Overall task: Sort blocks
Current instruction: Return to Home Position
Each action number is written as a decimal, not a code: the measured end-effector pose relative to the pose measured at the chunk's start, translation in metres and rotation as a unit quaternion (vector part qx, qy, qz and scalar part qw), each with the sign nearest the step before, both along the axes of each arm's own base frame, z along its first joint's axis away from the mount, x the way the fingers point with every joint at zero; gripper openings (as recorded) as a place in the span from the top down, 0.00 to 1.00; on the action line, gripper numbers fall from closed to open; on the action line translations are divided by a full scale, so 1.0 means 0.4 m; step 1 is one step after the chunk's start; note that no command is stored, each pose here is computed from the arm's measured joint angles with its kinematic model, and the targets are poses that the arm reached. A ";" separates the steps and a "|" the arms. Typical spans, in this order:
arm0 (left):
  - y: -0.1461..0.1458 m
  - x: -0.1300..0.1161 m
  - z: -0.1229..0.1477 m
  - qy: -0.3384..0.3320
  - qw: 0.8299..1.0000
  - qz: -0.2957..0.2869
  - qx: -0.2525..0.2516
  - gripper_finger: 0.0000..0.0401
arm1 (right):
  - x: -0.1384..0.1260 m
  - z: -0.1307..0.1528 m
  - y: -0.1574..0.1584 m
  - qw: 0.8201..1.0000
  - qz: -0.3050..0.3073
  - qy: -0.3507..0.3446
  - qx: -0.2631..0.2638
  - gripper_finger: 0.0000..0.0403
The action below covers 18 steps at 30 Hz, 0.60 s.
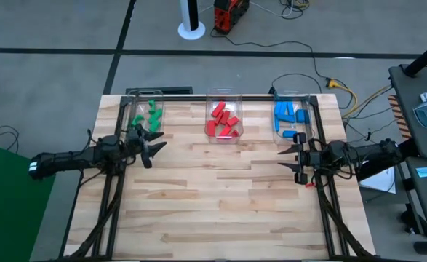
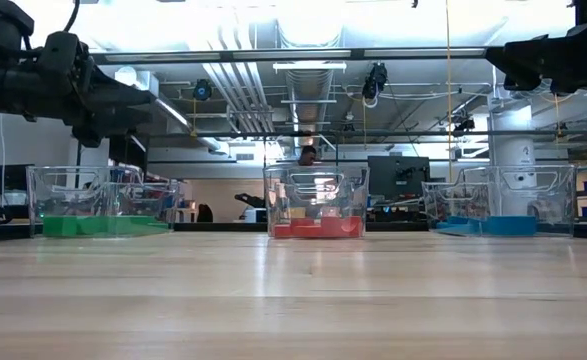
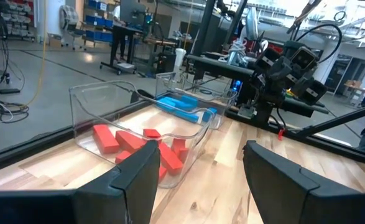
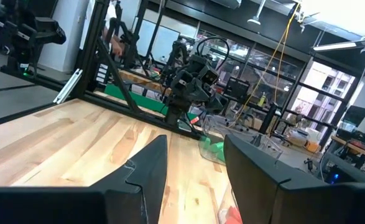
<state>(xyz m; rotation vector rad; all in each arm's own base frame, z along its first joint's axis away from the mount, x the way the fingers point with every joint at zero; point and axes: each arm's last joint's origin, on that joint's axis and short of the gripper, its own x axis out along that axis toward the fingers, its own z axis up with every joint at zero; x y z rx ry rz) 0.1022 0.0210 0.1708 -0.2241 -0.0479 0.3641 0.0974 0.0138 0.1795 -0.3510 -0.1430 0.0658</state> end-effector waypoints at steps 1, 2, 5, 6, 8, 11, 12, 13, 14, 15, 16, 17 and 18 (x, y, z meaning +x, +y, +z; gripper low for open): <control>0.000 0.000 0.000 0.001 1.000 0.000 0.000 0.48 | 0.000 0.000 0.000 1.000 0.000 0.000 0.000 0.63; 0.000 0.000 -0.001 0.001 1.000 0.000 0.000 0.48 | 0.000 0.000 0.000 1.000 0.000 0.000 0.000 0.63; 0.000 0.000 0.000 0.001 1.000 0.000 0.000 0.48 | 0.000 0.000 0.000 1.000 0.000 0.000 0.000 0.64; 0.000 0.000 -0.001 0.001 1.000 0.000 0.000 0.48 | 0.000 0.000 0.000 1.000 0.000 0.000 0.000 0.65; 0.000 0.000 -0.001 0.001 1.000 0.000 0.000 0.48 | 0.000 0.000 0.000 1.000 0.000 0.000 0.000 0.65; 0.000 0.000 0.000 0.001 1.000 0.000 0.000 0.48 | 0.000 0.000 0.000 1.000 0.000 0.000 0.000 0.66; 0.000 0.000 0.000 0.001 1.000 0.000 0.000 0.48 | 0.000 0.000 0.000 1.000 0.000 0.000 0.000 0.67; 0.000 0.000 0.000 0.001 1.000 0.000 0.000 0.48 | 0.000 0.000 0.000 1.000 0.000 0.000 0.000 0.67; 0.000 0.000 0.000 0.001 1.000 0.000 0.000 0.48 | 0.000 0.000 0.000 1.000 0.000 0.000 0.000 0.67; 0.000 0.000 0.000 0.001 1.000 0.000 0.000 0.48 | 0.000 0.000 0.000 1.000 0.000 0.000 0.000 0.68; 0.000 0.000 0.000 0.001 1.000 0.000 0.000 0.48 | 0.000 0.000 0.000 1.000 0.000 0.000 0.000 0.68; 0.000 0.000 0.000 0.001 1.000 0.000 0.000 0.48 | 0.000 0.000 0.000 1.000 0.000 0.000 0.000 0.68; 0.000 0.000 0.000 0.001 1.000 0.000 0.000 0.48 | 0.000 0.000 0.000 1.000 0.000 0.000 0.000 0.68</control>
